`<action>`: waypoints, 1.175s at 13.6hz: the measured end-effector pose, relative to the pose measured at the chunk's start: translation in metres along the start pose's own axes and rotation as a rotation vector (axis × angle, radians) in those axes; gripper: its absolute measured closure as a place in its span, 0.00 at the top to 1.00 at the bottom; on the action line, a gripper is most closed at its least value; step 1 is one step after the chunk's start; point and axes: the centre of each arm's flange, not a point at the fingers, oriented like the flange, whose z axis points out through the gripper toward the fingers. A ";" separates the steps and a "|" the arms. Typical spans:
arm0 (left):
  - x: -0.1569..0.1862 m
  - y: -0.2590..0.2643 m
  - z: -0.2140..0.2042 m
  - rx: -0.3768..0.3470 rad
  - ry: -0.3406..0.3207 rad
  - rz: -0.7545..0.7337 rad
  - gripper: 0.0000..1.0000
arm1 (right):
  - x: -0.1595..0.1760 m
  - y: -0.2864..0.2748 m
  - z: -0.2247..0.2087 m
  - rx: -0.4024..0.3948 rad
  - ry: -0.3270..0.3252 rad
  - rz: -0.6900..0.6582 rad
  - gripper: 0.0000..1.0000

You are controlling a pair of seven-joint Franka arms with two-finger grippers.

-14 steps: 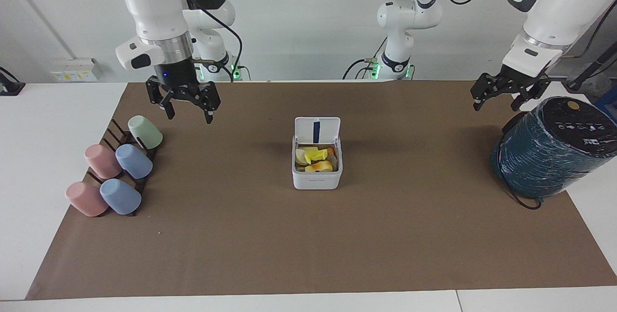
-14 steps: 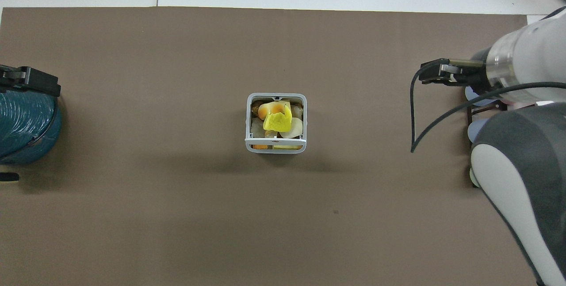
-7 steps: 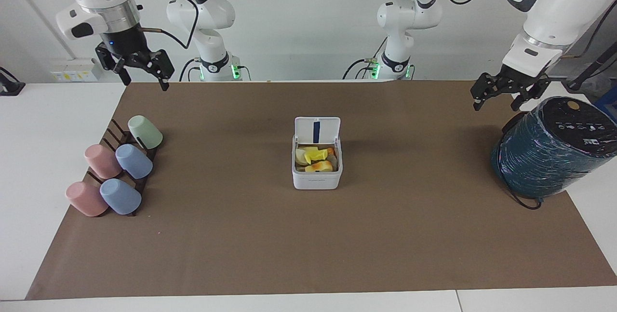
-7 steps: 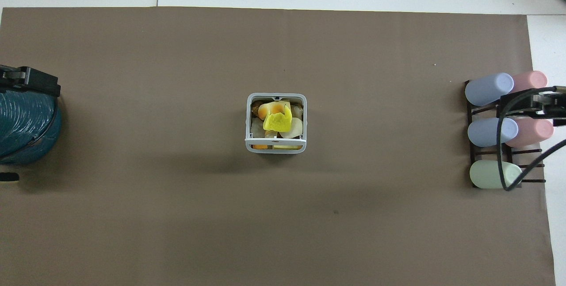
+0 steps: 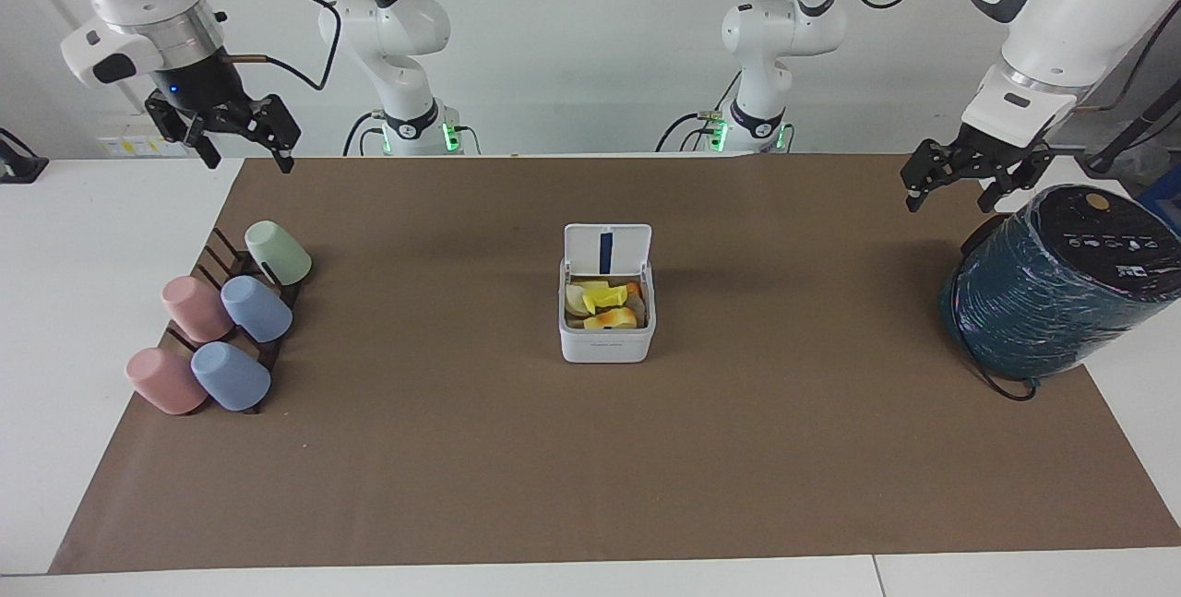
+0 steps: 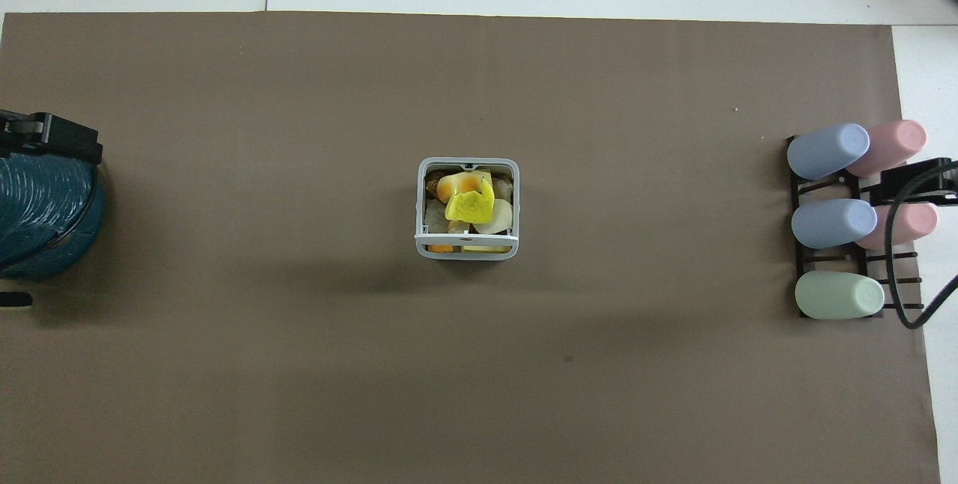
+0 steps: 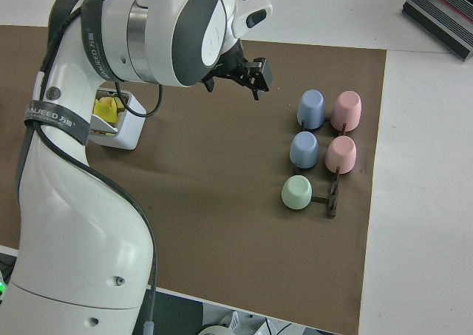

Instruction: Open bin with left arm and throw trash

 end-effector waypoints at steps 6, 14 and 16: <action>0.000 0.000 0.000 0.000 0.000 0.000 1.00 | -0.010 -0.026 0.006 -0.029 -0.076 -0.048 1.00; 0.000 0.000 0.000 0.000 0.000 0.000 1.00 | -0.010 -0.027 0.006 -0.030 -0.073 -0.049 1.00; 0.000 0.000 0.000 0.000 0.000 0.000 1.00 | -0.010 -0.031 0.006 -0.030 -0.073 -0.055 1.00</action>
